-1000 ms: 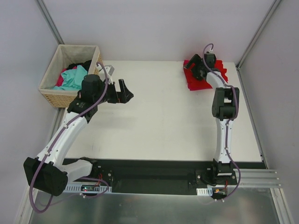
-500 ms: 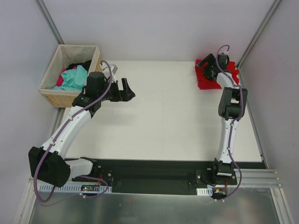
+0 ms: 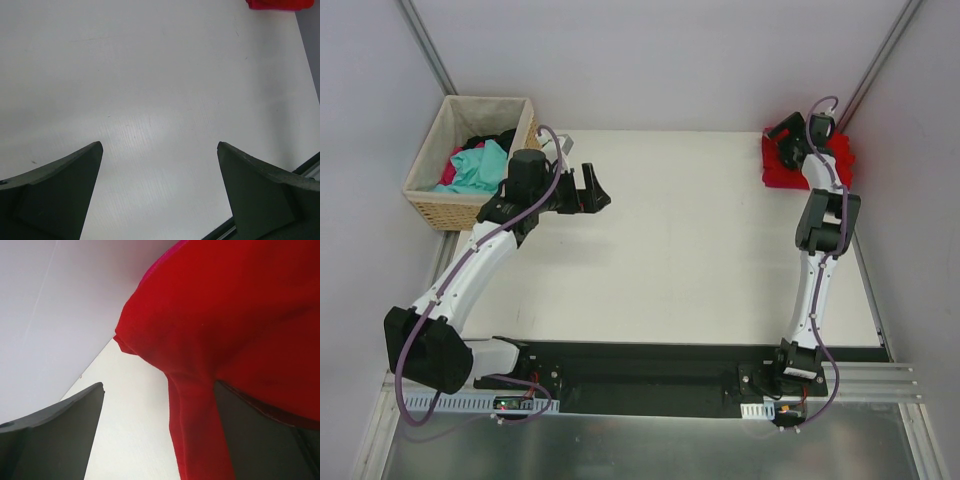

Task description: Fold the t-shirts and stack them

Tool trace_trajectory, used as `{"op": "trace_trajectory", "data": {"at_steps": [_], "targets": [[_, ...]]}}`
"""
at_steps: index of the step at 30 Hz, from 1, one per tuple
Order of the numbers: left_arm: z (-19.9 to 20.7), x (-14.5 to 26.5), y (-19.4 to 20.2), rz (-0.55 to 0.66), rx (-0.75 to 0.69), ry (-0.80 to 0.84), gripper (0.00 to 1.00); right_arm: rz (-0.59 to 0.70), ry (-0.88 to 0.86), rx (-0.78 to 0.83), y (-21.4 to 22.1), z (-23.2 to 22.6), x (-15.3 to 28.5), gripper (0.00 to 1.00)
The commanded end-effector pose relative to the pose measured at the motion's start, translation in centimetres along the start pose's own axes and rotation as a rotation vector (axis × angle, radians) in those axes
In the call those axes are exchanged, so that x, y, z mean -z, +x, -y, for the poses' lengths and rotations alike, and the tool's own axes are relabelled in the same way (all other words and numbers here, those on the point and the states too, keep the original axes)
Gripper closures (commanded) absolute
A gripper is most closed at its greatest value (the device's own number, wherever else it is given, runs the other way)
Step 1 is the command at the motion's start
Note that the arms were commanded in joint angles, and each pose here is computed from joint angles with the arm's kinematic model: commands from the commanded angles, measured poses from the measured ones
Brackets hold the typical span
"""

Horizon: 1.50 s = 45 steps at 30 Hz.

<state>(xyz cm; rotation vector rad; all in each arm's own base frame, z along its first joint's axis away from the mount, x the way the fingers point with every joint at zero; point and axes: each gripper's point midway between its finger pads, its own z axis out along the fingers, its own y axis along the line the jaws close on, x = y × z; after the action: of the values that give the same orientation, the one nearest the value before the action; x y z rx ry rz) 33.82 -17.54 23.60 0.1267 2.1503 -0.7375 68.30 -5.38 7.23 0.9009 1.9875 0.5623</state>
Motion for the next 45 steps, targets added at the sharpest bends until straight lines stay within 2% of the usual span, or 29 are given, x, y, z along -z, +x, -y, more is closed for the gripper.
{"op": "trace_trajectory", "data": {"at_steps": [1, 5, 8, 9, 12, 13, 15, 16, 18, 19, 22, 23, 24, 25, 26, 28, 30, 32, 33, 35, 36, 41, 45], "targets": [[0.8, 1.0, -2.0, 0.068, -0.045, -0.011, 0.01, -0.008, 0.015, 0.042, 0.6, -0.1, 0.9, 0.03], [0.5, 2.3, -2.9, 0.122, -0.077, -0.047, 0.01, 0.043, -0.056, 0.146, -1.1, -5.4, 4.4, 0.03], [0.0, 3.7, -3.8, 0.164, -0.099, -0.089, 0.01, 0.066, -0.126, 0.228, -1.8, -10.6, 8.3, 0.03], [-0.1, 4.4, -4.3, 0.188, -0.106, -0.1, 0.01, 0.099, -0.164, 0.274, -2.8, -13.2, 10.9, 0.03], [-1.2, 5.5, -5.7, 0.229, -0.109, -0.147, 0.01, 0.093, -0.21, 0.354, -1.1, -17.1, 14.9, 0.03], [-2.4, 6.0, -6.4, 0.241, -0.096, -0.176, 0.01, 0.104, -0.255, 0.406, -0.3, -19.8, 17.9, 0.04], [-3.2, 6.2, -7.2, 0.243, -0.087, -0.178, 0.01, 0.101, -0.261, 0.452, 1.1, -21.3, 20.7, 0.03], [-3.7, 6.4, -7.5, 0.248, -0.088, -0.19, 0.01, 0.104, -0.304, 0.497, 2.3, -23.5, 23.9, 0.03], [-5.7, 7.0, -8.5, 0.266, -0.08, -0.245, 0.01, 0.073, -0.306, 0.527, 4.6, -23.8, 25.9, 0.03], [-6.3, 7.3, -8.9, 0.275, -0.077, -0.271, 0.01, 0.082, -0.351, 0.544, 5.5, -25.4, 29.1, 0.03], [-10.0, 9.4, -10.9, 0.322, -0.065, -0.445, 0.01, 0.0, -0.374, 0.579, 10.0, -25.1, 31.8, 0.03], [-11.2, 10.7, -12.3, 0.355, -0.055, -0.501, 0.01, 0.016, -0.396, 0.585, 10.3, -25.5, 34.3, 0.03], [-12.8, 10.6, -12.4, 0.335, -0.028, -0.542, 0.01, -0.011, -0.421, 0.608, 12.4, -25.8, 35.4, 0.03], [-13.5, 10.6, -12.7, 0.333, -0.016, -0.546, 0.01, -0.051, -0.378, 0.629, 14.6, -23.7, 34.9, 0.03], [-14.0, 10.8, -13.7, 0.346, -0.006, -0.554, 0.01, -0.033, -0.405, 0.637, 14.9, -23.9, 37.0, 0.04], [-17.5, 10.3, -14.0, 0.331, 0.066, -0.63, 0.01, -0.098, -0.402, 0.672, 18.5, -22.1, 37.6, 0.03], [-20.1, 9.0, -14.5, 0.306, 0.1, -0.665, 0.01, -0.103, -0.413, 0.675, 19.8, -21.4, 39.6, 0.03], [-21.7, 9.1, -16.0, 0.322, 0.097, -0.726, 0.01, -0.146, -0.413, 0.699, 22.2, -19.6, 40.0, 0.03], [-23.6, 8.0, -15.6, 0.281, 0.1, -0.76, 0.01, -0.143, -0.456, 0.723, 23.1, -19.9, 41.8, 0.03], [-25.3, 8.2, -16.7, 0.277, 0.1, -0.812, 0.02, -0.163, -0.426, 0.751, 24.7, -17.8, 42.0, 0.03], [-27.3, 7.1, -15.9, 0.224, 0.112, -0.833, 0.04, -0.185, -0.43, 0.766, 25.7, -17.1, 42.4, 0.03], [-31.4, 5.9, -16.4, 0.185, 0.119, -0.9, 0.04, -0.188, -0.426, 0.793, 26.4, -13.8, 44.0, 0.03], [-34.7, 4.2, -14.9, 0.125, 0.151, -0.944, 0.04, -0.193, -0.411, 0.821, 26.5, -11.9, 44.5, 0.03]]}}
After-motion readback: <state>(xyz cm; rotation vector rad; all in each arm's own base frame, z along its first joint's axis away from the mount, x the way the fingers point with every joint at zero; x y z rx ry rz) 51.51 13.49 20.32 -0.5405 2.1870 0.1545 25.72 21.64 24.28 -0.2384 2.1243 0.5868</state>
